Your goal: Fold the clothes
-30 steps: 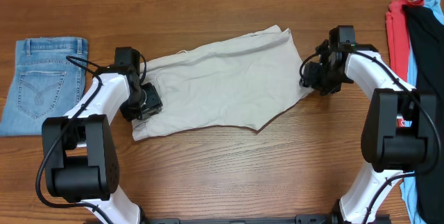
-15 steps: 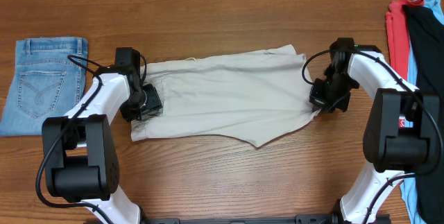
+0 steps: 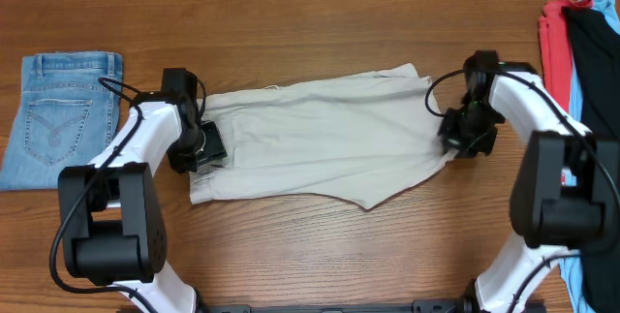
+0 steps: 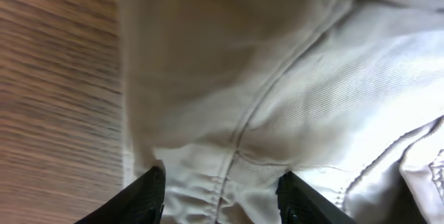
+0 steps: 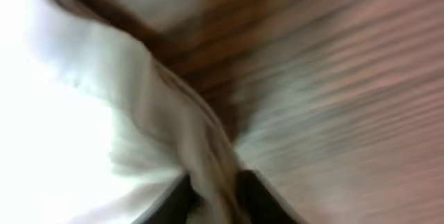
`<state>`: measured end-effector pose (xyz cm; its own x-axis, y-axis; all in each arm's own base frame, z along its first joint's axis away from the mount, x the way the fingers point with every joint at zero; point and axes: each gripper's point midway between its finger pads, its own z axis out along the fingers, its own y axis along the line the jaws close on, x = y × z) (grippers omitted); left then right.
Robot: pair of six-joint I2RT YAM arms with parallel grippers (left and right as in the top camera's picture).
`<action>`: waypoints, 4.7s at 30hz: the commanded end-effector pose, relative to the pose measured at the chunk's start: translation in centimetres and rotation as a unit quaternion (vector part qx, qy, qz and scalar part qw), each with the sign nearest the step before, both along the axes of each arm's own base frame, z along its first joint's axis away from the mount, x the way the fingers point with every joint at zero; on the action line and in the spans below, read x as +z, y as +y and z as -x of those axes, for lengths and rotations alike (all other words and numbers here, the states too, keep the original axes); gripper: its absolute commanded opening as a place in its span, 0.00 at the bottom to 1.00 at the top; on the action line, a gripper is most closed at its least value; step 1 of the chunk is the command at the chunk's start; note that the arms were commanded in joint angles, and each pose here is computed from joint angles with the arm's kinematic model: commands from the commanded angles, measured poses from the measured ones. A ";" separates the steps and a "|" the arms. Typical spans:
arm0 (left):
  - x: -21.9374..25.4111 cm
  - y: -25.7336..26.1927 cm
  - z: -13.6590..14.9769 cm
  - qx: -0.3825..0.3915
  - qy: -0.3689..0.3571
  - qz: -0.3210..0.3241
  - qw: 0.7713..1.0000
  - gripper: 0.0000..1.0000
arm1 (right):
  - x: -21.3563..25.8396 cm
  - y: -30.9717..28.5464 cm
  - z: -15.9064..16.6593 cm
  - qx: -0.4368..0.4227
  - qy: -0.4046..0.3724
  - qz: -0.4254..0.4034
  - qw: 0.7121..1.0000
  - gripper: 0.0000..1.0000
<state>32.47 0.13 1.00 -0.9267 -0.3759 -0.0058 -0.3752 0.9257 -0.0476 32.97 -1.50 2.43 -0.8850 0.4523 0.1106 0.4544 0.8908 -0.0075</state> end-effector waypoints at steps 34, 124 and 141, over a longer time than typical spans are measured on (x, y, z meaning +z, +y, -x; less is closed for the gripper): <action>0.9 1.0 0.0 -0.004 -0.011 -0.023 1.000 0.57 | -0.1 9.2 -14.9 0.234 -0.288 -0.061 0.927 0.29; 5.2 8.2 -1.8 0.054 -0.105 0.030 0.993 0.04 | 16.2 7.8 -8.2 0.209 -0.227 -0.051 0.950 0.76; 14.3 7.7 -5.3 0.014 -0.162 0.050 0.985 0.04 | 13.7 27.2 -5.5 0.362 -0.219 -0.250 0.871 0.32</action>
<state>36.38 8.24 12.84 -0.8761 -0.4378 -0.2020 -0.3956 0.8921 -0.2182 39.47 22.87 17.72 -0.9185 -0.2162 -0.3312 -0.3552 0.8192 0.4503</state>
